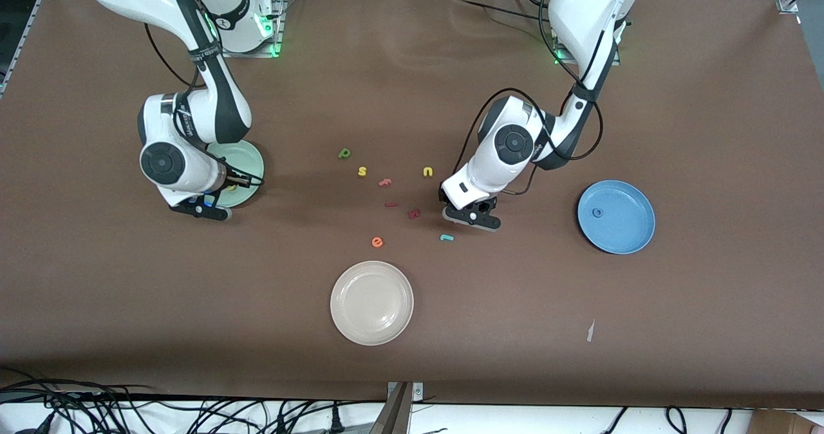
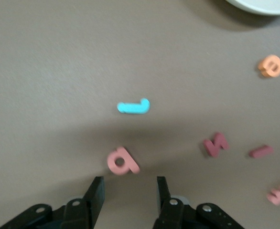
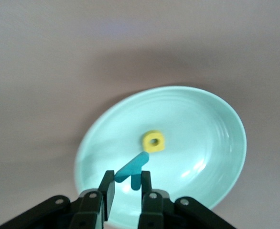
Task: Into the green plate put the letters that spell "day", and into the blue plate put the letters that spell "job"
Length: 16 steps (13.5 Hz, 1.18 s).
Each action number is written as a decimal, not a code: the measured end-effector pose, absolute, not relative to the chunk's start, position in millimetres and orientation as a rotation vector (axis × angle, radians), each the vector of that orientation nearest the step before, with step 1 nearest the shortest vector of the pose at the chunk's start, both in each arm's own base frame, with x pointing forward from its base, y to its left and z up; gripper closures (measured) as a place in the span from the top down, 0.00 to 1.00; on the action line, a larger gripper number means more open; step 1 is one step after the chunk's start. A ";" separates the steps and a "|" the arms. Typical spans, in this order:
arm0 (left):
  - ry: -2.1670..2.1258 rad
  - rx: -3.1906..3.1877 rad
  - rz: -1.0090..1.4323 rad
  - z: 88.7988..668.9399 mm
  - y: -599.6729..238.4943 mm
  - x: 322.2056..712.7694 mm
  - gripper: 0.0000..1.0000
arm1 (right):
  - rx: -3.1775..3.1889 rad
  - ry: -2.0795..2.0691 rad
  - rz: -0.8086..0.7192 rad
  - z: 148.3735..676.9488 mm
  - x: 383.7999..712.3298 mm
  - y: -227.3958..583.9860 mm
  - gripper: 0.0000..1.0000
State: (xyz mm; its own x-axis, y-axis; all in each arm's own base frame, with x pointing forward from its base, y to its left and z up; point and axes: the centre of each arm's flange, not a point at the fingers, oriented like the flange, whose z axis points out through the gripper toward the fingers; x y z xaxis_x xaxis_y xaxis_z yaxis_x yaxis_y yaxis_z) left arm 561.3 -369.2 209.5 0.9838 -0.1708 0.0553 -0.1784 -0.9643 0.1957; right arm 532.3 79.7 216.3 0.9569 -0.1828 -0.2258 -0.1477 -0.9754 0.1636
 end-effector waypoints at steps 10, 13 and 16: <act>-0.278 2.938 0.082 178.5 -377.8 555.9 0.75 | 2.949 -0.435 -0.354 254.6 513.2 173.0 1.00; -0.276 2.939 0.095 172.6 -377.7 555.9 0.76 | 2.987 -0.575 -0.266 259.9 485.6 268.8 1.00; -0.277 2.940 0.103 169.5 -378.0 556.0 0.76 | 3.016 -0.596 -0.247 247.8 456.0 318.0 1.00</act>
State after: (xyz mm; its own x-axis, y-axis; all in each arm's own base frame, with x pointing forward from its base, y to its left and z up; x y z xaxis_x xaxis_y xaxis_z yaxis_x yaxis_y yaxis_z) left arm 556.0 -378.0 169.5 0.9802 -0.1782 0.0864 -0.1912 -0.9652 0.1785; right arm 456.0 318.0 247.8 0.9126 -0.3821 -0.1457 -0.3728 -0.9238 0.0874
